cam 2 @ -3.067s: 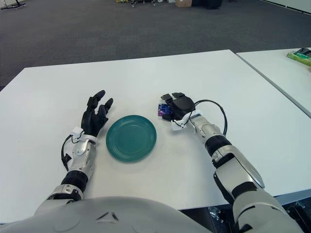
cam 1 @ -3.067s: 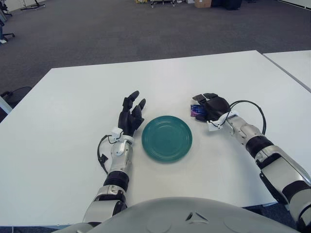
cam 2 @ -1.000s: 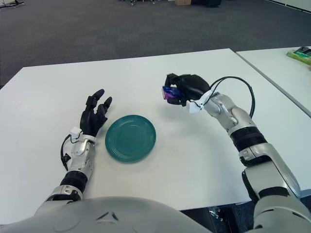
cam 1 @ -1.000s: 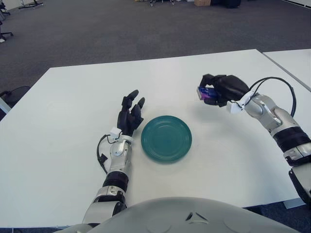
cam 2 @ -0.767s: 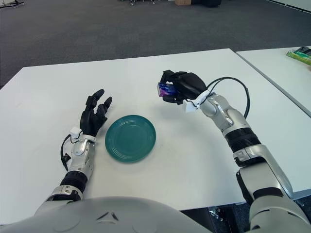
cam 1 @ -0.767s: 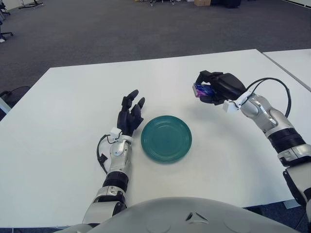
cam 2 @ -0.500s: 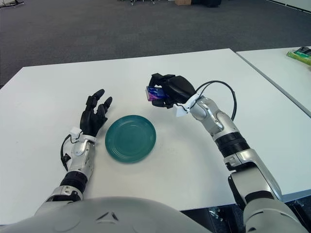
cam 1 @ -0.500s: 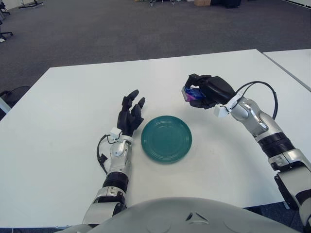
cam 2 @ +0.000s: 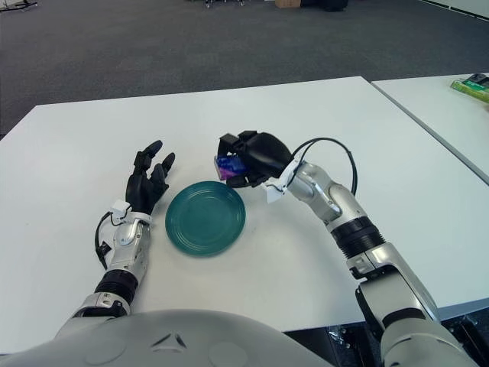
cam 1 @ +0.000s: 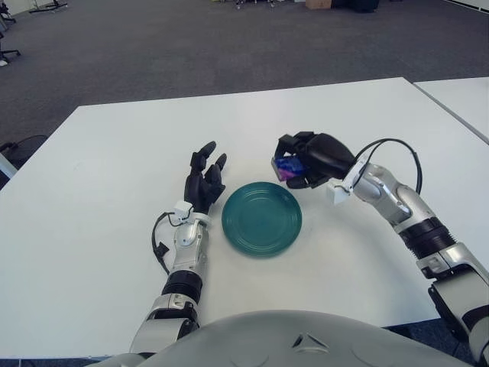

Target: Put the gum into the plate.

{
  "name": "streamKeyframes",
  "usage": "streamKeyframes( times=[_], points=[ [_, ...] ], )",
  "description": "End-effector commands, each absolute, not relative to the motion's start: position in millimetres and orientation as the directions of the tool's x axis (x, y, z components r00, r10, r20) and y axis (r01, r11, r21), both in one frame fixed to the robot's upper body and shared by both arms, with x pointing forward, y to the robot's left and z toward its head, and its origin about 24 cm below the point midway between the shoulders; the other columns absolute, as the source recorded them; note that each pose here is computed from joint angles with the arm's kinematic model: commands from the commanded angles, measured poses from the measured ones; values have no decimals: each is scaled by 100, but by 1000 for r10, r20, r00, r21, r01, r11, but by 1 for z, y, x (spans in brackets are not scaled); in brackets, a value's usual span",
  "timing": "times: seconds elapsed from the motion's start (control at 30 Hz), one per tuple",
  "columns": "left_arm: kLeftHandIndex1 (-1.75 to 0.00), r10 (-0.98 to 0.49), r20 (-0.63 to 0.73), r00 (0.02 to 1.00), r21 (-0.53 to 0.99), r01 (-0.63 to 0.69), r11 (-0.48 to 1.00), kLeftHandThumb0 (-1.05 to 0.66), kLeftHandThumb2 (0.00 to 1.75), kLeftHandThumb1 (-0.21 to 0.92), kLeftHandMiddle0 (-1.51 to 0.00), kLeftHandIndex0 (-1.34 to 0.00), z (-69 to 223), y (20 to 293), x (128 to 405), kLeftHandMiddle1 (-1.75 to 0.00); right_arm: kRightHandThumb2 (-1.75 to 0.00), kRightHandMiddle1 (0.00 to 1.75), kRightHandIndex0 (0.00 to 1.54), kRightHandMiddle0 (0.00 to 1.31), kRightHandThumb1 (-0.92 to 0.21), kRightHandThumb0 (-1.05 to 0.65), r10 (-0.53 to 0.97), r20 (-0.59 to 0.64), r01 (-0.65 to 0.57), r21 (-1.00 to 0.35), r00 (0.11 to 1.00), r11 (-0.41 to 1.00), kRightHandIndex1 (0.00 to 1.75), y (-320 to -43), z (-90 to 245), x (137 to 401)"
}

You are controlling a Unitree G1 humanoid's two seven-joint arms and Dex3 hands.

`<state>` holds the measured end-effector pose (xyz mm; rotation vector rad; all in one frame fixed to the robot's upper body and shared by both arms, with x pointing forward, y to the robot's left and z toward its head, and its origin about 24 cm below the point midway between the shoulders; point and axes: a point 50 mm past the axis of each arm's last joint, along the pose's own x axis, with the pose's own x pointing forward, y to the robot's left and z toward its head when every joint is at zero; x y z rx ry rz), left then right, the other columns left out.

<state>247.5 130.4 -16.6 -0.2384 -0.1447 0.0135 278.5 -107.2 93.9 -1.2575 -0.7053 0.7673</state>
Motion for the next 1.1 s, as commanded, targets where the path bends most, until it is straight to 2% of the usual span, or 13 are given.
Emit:
streamKeyframes(
  times=[0.0, 0.3, 0.6, 0.87, 1.07],
  points=[
    [-83, 86, -103, 991, -356, -117, 927, -73, 68, 92, -55, -12, -63, 104, 198, -2, -52, 175, 109, 78, -92, -46, 841, 61, -65, -991, 537, 113, 175, -102, 102, 278],
    [-84, 97, -108, 989, -384, -131, 914, -74, 69, 92, -52, -12, -63, 102, 200, 0, -51, 175, 117, 83, -92, -46, 889, -50, -82, -997, 455, -14, 175, -90, 95, 269],
    [-86, 105, -124, 987, -421, -148, 895, -74, 64, 92, -52, -13, -63, 99, 203, -1, -52, 175, 123, 90, -90, -45, 916, -100, -88, -994, 389, -71, 175, -86, 83, 261],
    [-90, 117, -101, 988, -506, -152, 849, -72, 60, 92, -54, -17, -59, 97, 208, -2, -55, 175, 121, 84, -91, -44, 935, -134, -72, -991, 329, -117, 175, -83, 73, 254],
    [-92, 120, -88, 989, -510, -149, 848, -75, 61, 92, -54, -18, -57, 95, 209, -1, -56, 175, 118, 80, -91, -45, 935, -148, -36, -989, 321, -144, 175, -82, 59, 251]
  ],
)
